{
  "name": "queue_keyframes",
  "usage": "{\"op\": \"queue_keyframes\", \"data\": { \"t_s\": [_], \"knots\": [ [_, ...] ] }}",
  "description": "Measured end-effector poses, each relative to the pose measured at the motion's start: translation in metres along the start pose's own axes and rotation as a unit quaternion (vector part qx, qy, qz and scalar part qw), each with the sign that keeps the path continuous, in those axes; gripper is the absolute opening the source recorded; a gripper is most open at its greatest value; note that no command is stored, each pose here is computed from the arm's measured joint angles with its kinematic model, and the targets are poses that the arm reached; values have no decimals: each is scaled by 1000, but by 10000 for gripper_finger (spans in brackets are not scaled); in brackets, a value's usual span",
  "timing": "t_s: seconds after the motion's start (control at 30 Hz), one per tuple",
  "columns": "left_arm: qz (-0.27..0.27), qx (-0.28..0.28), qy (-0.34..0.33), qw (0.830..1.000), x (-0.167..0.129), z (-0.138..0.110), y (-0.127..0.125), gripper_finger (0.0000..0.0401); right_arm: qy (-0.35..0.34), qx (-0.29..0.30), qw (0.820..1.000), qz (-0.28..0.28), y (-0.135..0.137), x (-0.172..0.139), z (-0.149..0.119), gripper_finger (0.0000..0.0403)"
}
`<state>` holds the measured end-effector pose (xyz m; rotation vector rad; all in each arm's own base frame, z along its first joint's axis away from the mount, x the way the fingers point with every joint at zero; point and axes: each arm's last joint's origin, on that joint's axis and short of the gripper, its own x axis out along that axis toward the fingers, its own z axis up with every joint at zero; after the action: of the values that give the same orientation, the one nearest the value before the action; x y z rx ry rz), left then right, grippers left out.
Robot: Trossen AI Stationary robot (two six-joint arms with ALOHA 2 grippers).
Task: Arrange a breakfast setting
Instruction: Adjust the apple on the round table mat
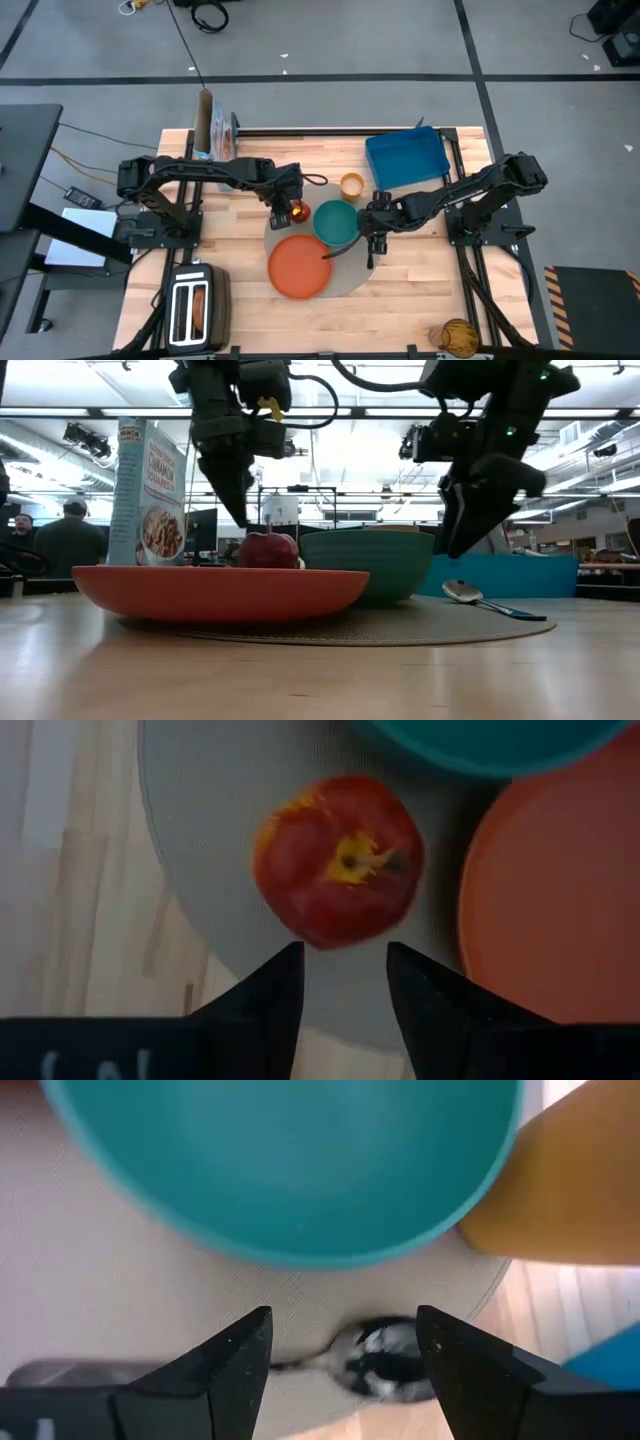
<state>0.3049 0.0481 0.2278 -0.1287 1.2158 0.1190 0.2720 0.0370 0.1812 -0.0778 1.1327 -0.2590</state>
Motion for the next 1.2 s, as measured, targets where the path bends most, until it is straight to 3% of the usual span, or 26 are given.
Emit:
{"op": "queue_keyframes", "data": {
  "t_s": [0.23,0.53,0.6,0.7,0.83,0.9,1.03,1.2],
  "knots": [
    [0,1,-27,1000,-25,-5,-1,153,-50,6,998,36,-7,5,11,254],
    [-1,6,-42,999,-42,-11,-3,153,-19,-1,999,40,-8,-2,11,254],
    [-2,13,-40,999,-39,-13,-4,153,-3,28,999,39,-9,-8,13,253],
    [-3,22,-41,999,-31,-17,-7,153,35,118,992,37,-10,-11,9,249],
    [-8,20,-26,999,-26,-28,-13,153,88,279,956,16,-8,-13,-1,243],
    [-12,20,-36,999,-28,-33,-17,153,78,334,939,0,1,-13,-5,240],
    [-15,16,-63,998,-38,-47,-27,153,47,373,927,-16,18,-18,-10,235],
    [-31,-5,-99,995,-65,-62,-43,153,12,364,931,-18,33,-39,1,233]
  ]
}}
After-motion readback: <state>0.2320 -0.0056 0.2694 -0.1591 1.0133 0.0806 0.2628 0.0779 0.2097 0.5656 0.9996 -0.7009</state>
